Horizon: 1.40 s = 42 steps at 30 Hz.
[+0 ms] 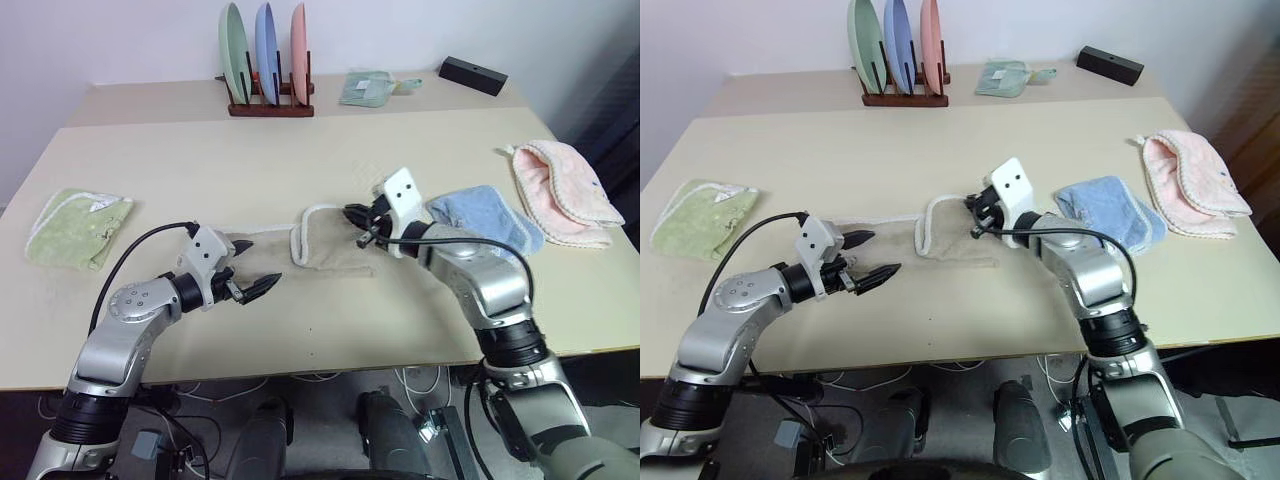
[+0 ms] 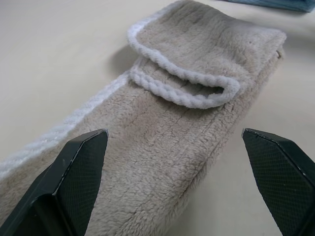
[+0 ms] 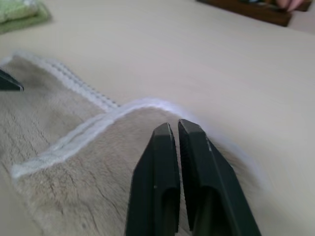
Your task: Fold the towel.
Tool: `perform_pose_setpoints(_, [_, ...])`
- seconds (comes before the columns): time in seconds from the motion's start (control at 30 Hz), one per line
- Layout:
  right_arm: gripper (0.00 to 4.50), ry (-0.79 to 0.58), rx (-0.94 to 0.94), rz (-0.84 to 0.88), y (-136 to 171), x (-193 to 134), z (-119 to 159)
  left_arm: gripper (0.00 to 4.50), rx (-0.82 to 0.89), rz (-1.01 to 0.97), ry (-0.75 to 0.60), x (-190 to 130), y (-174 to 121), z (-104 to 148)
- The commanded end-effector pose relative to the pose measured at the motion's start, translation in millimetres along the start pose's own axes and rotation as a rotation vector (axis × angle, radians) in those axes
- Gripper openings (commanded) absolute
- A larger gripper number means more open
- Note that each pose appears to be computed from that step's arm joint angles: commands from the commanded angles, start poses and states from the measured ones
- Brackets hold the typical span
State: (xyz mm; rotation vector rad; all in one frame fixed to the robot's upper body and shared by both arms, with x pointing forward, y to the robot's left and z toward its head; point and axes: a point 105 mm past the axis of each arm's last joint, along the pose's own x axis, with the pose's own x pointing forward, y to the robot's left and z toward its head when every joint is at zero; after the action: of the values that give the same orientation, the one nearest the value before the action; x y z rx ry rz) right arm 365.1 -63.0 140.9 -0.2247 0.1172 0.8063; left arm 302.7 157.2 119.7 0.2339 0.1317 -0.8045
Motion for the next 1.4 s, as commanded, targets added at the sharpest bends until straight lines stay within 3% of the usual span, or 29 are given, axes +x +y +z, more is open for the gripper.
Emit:
perform_pose_setpoints(0.03, [0.02, 0.029, -0.036, 0.048, 12.4, 8.9, -18.0, 4.5, 0.005, 0.032, -0.025, -6.1, 3.2, 6.7])
perform_pose_setpoints(0.2, [0.02, 0.112, -0.034, 0.043, 16.0, 11.6, -52.1, 4.5, -0.01, 0.062, -0.017, -11.8, 1.7, 2.7])
perform_pose_setpoints(0.3, [0.02, 0.038, -0.043, 0.032, 11.0, 7.6, -32.8, 4.5, -0.037, 0.093, -0.015, -19.6, 0.8, 0.6])
perform_pose_setpoints(0.43, [0.02, -0.105, -0.11, 0.026, 2.0, -4.0, 16.2, 4.5, -0.136, 0.158, -0.03, -35.1, -1.7, -2.2])
perform_pose_setpoints(0.53, [0.86, -0.12, -0.297, 0.102, 8.8, -14.9, 41.4, 4.5, -0.378, 0.189, -0.094, -53.1, -10.9, -7.1])
perform_pose_setpoints(0.77, [4.33, -0.175, -0.43, 0.192, 24.1, -24.2, 69.7, 4.5, -0.862, 0.38, -0.193, -85.2, -19.5, -36.6])
perform_pose_setpoints(0.8, [4.47, -0.181, -0.438, 0.194, 25.2, -24.1, 70.9, 4.5, -0.928, 0.422, -0.217, -85.6, -16.9, -39.0])
perform_pose_setpoints(1.0, [4.47, -0.183, -0.446, 0.207, 32.7, -22.7, 64.4, 4.5, -1.157, 0.63, -0.254, -75.2, 9.9, -50.9])
perform_pose_setpoints(1.27, [4.47, -0.191, -0.435, 0.21, 42.2, -25.0, 61.6, 4.5, -1.232, 0.665, -0.215, -40.4, 37.4, -52.3])
perform_pose_setpoints(1.37, [4.5, -0.184, -0.439, 0.201, 43.6, -27.9, 59.2, 3.66, -1.246, 0.657, -0.239, -35.4, 43.9, -48.1])
perform_pose_setpoints(1.4, [4.5, -0.183, -0.436, 0.198, 44.1, -29.0, 58.8, 2.99, -1.242, 0.654, -0.243, -34.7, 45.4, -47.1])
